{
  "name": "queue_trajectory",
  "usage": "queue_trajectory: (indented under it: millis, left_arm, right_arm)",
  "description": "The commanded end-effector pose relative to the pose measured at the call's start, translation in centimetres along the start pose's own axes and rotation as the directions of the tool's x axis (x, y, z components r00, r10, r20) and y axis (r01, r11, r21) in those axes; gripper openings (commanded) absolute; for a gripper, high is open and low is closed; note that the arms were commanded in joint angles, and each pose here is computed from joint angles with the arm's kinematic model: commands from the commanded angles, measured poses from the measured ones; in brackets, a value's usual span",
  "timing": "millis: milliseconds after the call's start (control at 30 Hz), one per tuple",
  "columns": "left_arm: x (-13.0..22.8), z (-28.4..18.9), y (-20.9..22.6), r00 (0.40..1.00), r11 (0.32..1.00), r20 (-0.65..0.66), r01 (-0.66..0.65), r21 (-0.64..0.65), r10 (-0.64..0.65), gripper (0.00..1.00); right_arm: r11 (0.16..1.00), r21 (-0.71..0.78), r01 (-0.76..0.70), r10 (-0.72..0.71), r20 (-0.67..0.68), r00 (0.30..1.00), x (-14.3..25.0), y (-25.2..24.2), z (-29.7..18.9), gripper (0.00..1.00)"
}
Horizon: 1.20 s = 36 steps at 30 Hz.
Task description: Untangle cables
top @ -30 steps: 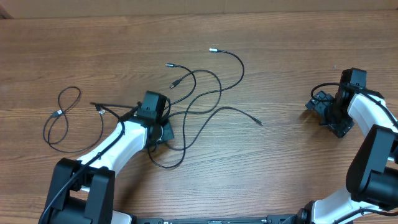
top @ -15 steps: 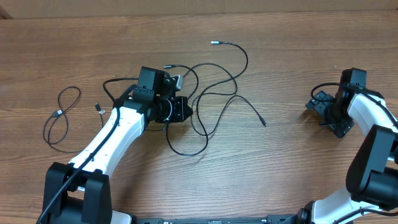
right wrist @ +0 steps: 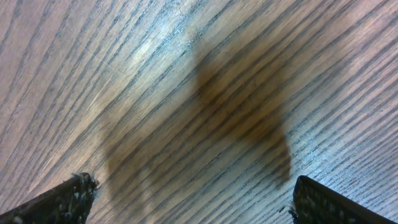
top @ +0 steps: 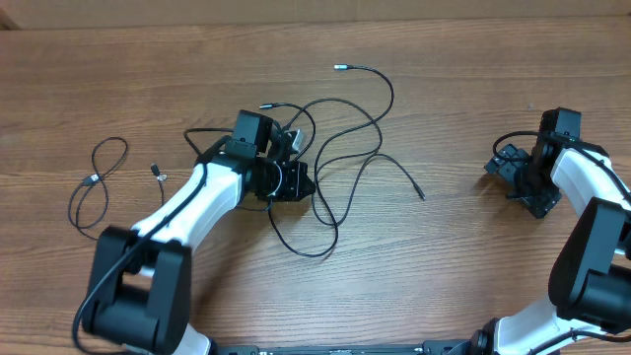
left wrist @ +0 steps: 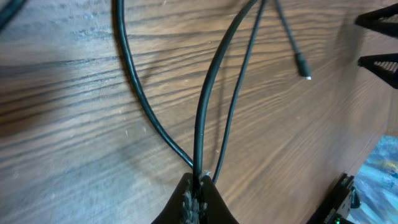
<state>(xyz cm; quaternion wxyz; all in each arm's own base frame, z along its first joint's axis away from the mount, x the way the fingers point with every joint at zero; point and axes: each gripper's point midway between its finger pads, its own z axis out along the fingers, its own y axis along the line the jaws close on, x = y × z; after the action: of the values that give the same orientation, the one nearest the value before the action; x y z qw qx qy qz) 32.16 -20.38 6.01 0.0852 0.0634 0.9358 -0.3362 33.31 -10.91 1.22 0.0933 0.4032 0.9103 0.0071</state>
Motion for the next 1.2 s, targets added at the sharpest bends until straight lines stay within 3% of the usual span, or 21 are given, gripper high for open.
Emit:
queue_trajectory:
  millis: [0,167,567,1167]
  left_arm:
    - [1.1,2.0,-0.1,0.998,0.997,-0.062,0.006,0.077,-0.001,0.04]
    - [0.7,2.8,0.0,0.998,0.994,-0.057,-0.002,0.108,0.008,0.04]
    - [1.6,3.7,0.9,0.998,0.999,-0.064,-0.019,0.028,0.021,0.04]
    - [1.5,5.0,-1.2,0.998,0.998,-0.043,-0.051,0.039,0.053,0.04]
  right_arm:
    - [1.000,-0.001,-0.008,0.008,0.001,1.000,0.0,-0.1,0.1,1.00]
    - [1.000,0.000,-0.008,0.008,0.001,1.000,0.0,-0.1,0.1,1.00]
    - [1.000,-0.001,-0.008,0.008,0.001,1.000,0.0,-0.1,0.1,1.00]
    - [1.000,0.000,-0.008,0.008,0.001,1.000,0.0,-0.1,0.1,1.00]
